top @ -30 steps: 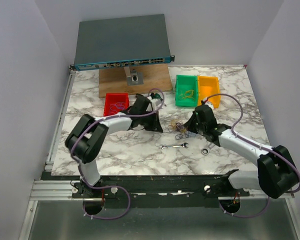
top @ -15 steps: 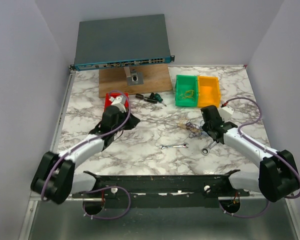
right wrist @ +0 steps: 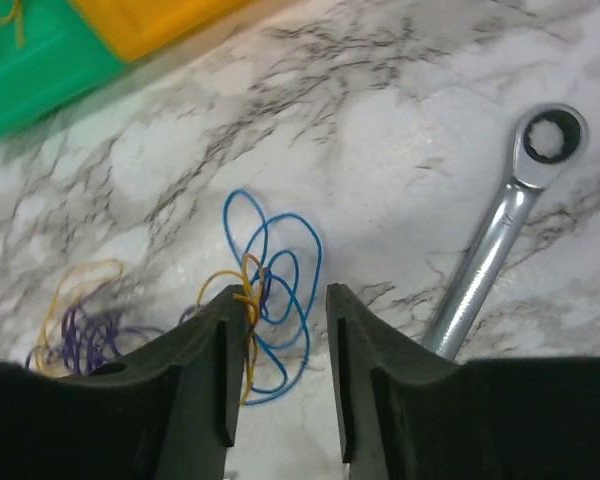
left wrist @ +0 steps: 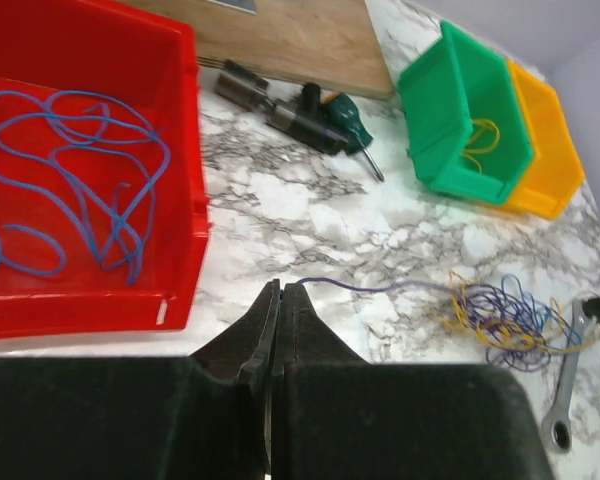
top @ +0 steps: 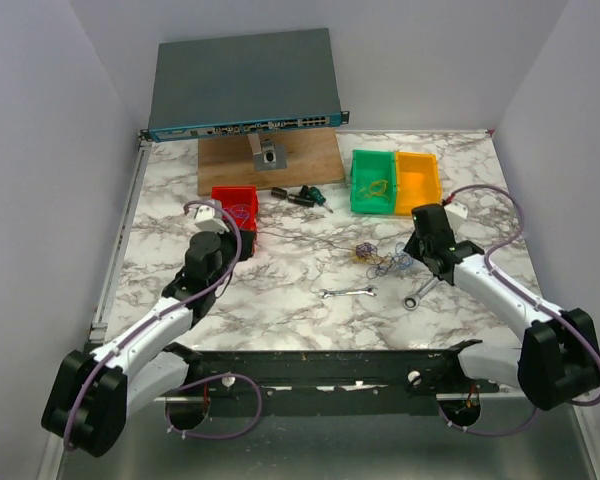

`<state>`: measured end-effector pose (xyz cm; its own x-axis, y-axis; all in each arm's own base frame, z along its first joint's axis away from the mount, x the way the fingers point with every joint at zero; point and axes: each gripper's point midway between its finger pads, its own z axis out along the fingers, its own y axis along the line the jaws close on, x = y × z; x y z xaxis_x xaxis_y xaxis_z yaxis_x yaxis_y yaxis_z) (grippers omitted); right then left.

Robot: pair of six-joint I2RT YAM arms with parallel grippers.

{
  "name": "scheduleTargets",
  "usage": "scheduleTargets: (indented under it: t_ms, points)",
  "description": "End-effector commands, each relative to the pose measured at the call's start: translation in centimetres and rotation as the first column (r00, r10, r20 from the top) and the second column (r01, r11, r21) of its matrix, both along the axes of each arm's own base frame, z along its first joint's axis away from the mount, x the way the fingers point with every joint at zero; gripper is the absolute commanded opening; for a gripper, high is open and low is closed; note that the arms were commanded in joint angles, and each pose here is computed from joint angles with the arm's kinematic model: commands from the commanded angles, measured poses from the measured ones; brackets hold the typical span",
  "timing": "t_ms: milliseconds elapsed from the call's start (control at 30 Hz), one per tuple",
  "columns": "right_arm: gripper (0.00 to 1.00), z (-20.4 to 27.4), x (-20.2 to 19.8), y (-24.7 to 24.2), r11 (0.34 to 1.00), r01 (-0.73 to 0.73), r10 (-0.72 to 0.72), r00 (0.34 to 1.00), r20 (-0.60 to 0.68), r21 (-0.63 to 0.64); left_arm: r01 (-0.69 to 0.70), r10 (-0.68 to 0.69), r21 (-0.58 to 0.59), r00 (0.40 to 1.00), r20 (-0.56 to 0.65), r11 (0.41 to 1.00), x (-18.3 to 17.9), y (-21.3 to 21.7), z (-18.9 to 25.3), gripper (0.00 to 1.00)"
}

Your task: Untangle the cables

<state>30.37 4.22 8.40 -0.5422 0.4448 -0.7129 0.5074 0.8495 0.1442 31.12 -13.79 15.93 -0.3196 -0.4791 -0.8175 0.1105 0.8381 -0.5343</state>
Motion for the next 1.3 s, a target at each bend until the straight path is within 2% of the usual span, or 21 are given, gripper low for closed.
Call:
scheduleTargets:
  t_ms: [0,33,133,333,567,767,933,1000,1067,1167,1200,1267]
  points:
    - [0.55,2.9,0.8,5.6,0.906,-0.414,0.403,0.906,0.130,0.082,0.273,-0.273,0.002,0.959,0.072,0.962,0.0,-5.3,2.4,0.00]
    - [0.58,3.3,0.6,6.6,0.877,-0.469,0.451,0.879,0.156,0.105,0.295,-0.295,0.008,0.953,0.069,0.955,0.0,-6.0,2.4,0.00]
    - [0.58,4.1,-0.1,9.3,0.788,-0.593,0.562,0.803,0.197,0.167,0.330,-0.331,0.027,0.942,0.049,0.943,0.0,-7.4,2.1,0.00]
    - [0.60,4.2,-0.6,12.6,0.695,-0.698,0.672,0.716,0.188,0.173,0.316,-0.319,0.059,0.947,0.050,0.947,0.0,-7.4,2.2,0.00]
    - [0.63,3.6,-0.8,16.7,0.605,-0.787,0.772,0.616,0.154,0.118,0.306,-0.310,0.071,0.949,0.054,0.949,0.0,-7.1,2.3,0.00]
    - [0.63,3.1,-0.8,18.9,0.539,-0.834,0.820,0.551,0.153,0.116,0.281,-0.286,0.076,0.956,0.061,0.957,0.0,-6.6,2.4,0.00]
    - [0.60,1.1,-0.3,19.4,0.549,-0.830,0.827,0.556,0.084,0.095,0.254,-0.260,0.079,0.962,0.081,0.964,-0.1,-6.0,2.8,0.00]
    - [0.53,0.5,0.0,19.7,0.552,-0.829,0.827,0.558,0.069,0.089,0.234,-0.241,0.080,0.967,0.089,0.969,-0.1,-5.6,3.0,0.00]
    - [0.40,0.5,0.4,19.9,0.556,-0.826,0.825,0.562,0.066,0.087,0.228,-0.235,0.078,0.967,0.097,0.971,-0.1,-5.5,3.1,0.00]
    - [0.09,1.3,0.9,20.0,0.571,-0.817,0.813,0.576,0.083,0.078,0.230,-0.237,0.081,0.968,0.088,0.970,0.0,-5.5,2.8,0.00]
    - [0.01,2.0,0.9,20.1,0.568,-0.819,0.813,0.574,0.102,0.080,0.238,-0.245,0.080,0.966,0.087,0.968,0.0,-5.7,2.8,0.00]
    - [0.01,3.7,0.8,20.3,0.570,-0.818,0.805,0.575,0.146,0.079,0.257,-0.263,0.076,0.961,0.082,0.963,0.0,-6.1,2.7,0.00]
